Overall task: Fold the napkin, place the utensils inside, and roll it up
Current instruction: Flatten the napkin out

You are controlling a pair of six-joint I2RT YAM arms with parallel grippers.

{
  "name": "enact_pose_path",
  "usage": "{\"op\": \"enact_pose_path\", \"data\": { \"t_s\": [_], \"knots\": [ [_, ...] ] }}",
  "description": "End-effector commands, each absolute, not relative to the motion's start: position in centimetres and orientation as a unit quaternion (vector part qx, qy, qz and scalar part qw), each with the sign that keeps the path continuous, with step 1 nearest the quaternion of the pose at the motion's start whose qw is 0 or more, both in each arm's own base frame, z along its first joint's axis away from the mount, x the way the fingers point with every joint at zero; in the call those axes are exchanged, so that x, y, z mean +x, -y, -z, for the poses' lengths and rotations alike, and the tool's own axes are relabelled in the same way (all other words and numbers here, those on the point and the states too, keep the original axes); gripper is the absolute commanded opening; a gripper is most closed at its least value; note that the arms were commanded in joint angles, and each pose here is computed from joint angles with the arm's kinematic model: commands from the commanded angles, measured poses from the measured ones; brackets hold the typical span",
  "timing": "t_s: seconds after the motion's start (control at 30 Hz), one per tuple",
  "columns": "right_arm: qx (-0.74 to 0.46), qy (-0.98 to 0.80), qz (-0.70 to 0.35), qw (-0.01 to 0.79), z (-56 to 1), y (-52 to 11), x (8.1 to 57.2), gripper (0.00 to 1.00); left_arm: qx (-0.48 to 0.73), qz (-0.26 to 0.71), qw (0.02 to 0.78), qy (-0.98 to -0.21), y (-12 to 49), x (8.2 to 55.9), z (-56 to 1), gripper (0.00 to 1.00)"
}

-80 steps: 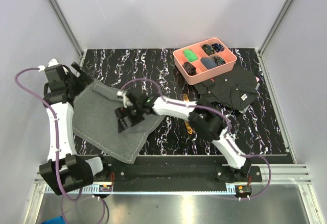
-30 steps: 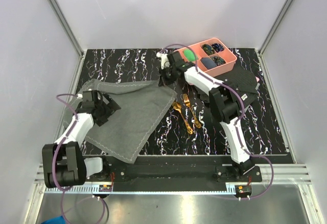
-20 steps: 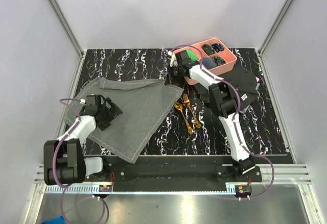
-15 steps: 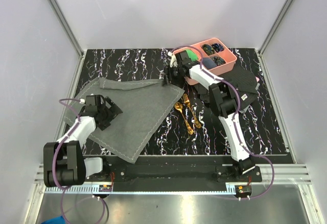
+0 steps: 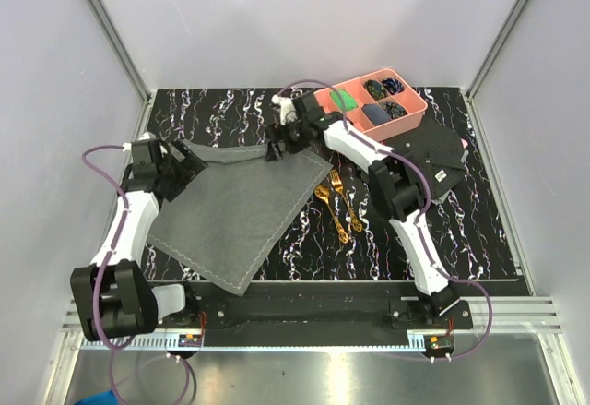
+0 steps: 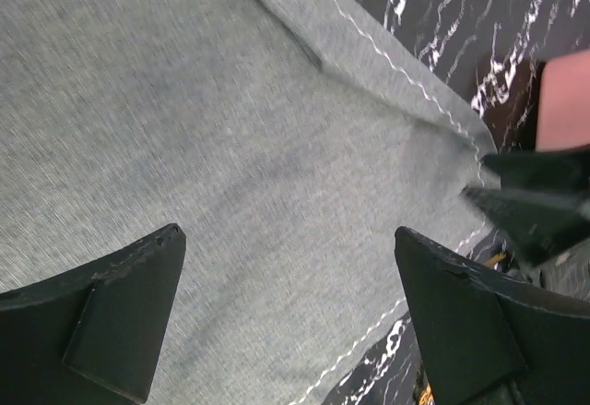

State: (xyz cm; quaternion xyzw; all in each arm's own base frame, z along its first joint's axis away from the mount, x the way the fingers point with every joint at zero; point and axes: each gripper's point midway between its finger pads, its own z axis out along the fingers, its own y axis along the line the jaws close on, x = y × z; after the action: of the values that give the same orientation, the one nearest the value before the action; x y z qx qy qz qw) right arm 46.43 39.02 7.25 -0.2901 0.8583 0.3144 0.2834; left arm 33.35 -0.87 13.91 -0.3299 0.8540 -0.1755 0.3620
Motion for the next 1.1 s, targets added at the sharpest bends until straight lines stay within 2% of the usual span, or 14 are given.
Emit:
{"op": "enact_pose_path", "data": {
  "t_s": [0.0,0.3,0.6,0.87,0.97,1.07],
  "knots": [
    [-0.318,-0.838,-0.345,0.279,-7.0,-42.0,44.9,0.93,-0.331,0.172,0.346,-0.861,0.0,34.0,-12.9,0.99],
    [-0.251,-0.886,-0.310,0.236,-3.2,-39.2,42.5,0.93,-0.369,0.170,0.303,-0.862,0.5,35.5,-6.8,0.99],
    [-0.161,-0.927,-0.320,0.116,-0.4,-35.1,33.8,0.92,-0.369,0.145,0.285,-0.873,0.3,37.2,-4.2,0.99],
    [-0.160,-0.920,-0.352,0.066,-2.5,-35.5,27.0,0.91,-0.372,0.127,0.294,-0.871,-0.5,38.4,-4.3,0.99],
    [-0.169,-0.910,-0.370,0.083,-5.3,-36.0,26.6,0.92,-0.365,0.130,0.303,-0.871,-0.5,38.5,-5.4,0.99],
    [-0.201,-0.899,-0.361,0.147,-9.2,-36.5,28.9,0.94,-0.353,0.134,0.319,-0.869,-0.4,38.4,-7.5,0.99]
  ]
}}
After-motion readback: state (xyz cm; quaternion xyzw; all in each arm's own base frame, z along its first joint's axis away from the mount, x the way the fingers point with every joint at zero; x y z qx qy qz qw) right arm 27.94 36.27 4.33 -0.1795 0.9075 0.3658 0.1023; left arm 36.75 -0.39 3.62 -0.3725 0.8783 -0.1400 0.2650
